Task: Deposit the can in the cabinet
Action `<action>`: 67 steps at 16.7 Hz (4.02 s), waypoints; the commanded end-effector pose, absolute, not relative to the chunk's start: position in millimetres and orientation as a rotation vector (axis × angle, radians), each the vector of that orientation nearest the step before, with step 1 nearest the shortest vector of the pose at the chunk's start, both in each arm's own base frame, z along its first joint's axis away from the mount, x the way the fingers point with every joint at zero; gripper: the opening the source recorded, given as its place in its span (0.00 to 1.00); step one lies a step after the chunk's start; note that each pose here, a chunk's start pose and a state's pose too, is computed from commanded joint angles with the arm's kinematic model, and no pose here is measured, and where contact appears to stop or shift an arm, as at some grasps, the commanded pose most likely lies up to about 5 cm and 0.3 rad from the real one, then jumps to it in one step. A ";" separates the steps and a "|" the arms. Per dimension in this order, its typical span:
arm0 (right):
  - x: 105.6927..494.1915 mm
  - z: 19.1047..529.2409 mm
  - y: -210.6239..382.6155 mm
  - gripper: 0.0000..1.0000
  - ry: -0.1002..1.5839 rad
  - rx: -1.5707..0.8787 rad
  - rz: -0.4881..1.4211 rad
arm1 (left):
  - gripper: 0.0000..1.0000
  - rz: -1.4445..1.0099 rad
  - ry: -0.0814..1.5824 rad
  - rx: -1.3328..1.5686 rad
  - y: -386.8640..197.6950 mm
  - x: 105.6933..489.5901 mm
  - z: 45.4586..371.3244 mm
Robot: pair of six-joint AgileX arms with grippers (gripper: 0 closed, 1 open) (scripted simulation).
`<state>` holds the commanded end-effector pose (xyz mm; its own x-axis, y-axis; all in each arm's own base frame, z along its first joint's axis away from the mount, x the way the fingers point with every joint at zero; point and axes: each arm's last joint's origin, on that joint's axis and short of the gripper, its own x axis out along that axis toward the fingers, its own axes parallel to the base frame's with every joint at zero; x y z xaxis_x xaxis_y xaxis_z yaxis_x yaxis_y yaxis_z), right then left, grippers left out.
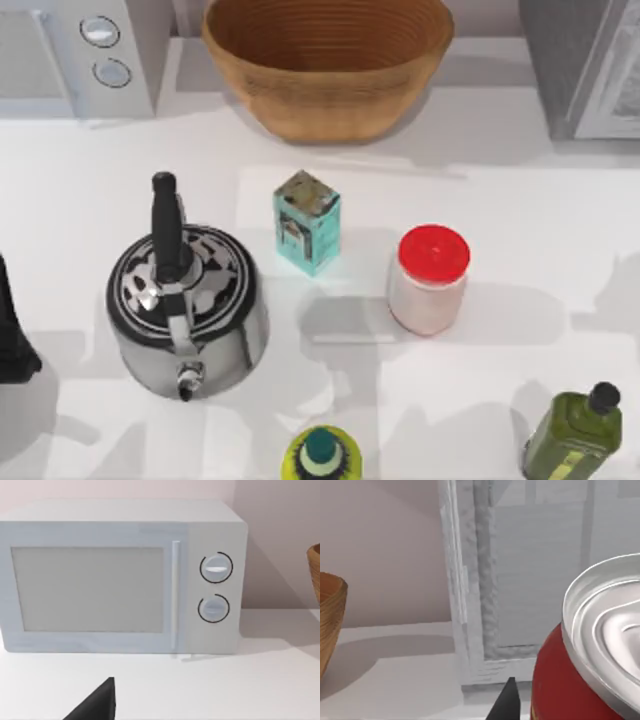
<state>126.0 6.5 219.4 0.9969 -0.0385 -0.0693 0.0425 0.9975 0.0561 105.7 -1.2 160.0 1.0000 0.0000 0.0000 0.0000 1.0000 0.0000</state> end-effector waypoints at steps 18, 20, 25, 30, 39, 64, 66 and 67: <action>108.2 198.5 -0.2 0.00 0.038 0.002 -0.015 | 1.00 0.000 0.000 0.000 -1.2 105.7 160.0; 112.7 232.3 0.7 0.00 0.050 0.001 -0.026 | 1.00 0.000 0.000 0.000 -1.2 105.7 160.0; 141.3 342.5 6.6 0.00 0.043 -0.003 -0.044 | 1.00 0.000 0.000 0.000 -1.2 105.7 160.0; 191.9 442.9 20.6 0.00 0.017 -0.002 -0.039 | 1.00 0.000 0.000 0.000 -1.2 105.7 160.0; 255.9 510.0 47.3 0.00 0.002 0.003 0.001 | 1.00 0.000 0.000 0.000 -1.2 105.7 160.0; 405.7 529.7 45.0 0.00 0.003 0.004 -0.003 | 1.00 0.000 0.000 0.000 -1.2 105.7 160.0; 406.3 529.3 45.1 0.00 0.004 0.004 -0.002 | 1.00 0.000 0.000 0.000 -1.2 105.7 160.0; 406.3 529.3 45.1 0.00 0.004 0.004 -0.002 | 1.00 0.000 0.000 0.000 -1.2 105.7 160.0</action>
<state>406.3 45.1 529.3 1.0000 -0.0021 -0.0038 0.0021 1.0000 0.0043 105.7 -1.2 160.0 1.0000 0.0000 0.0000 0.0000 1.0000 0.0000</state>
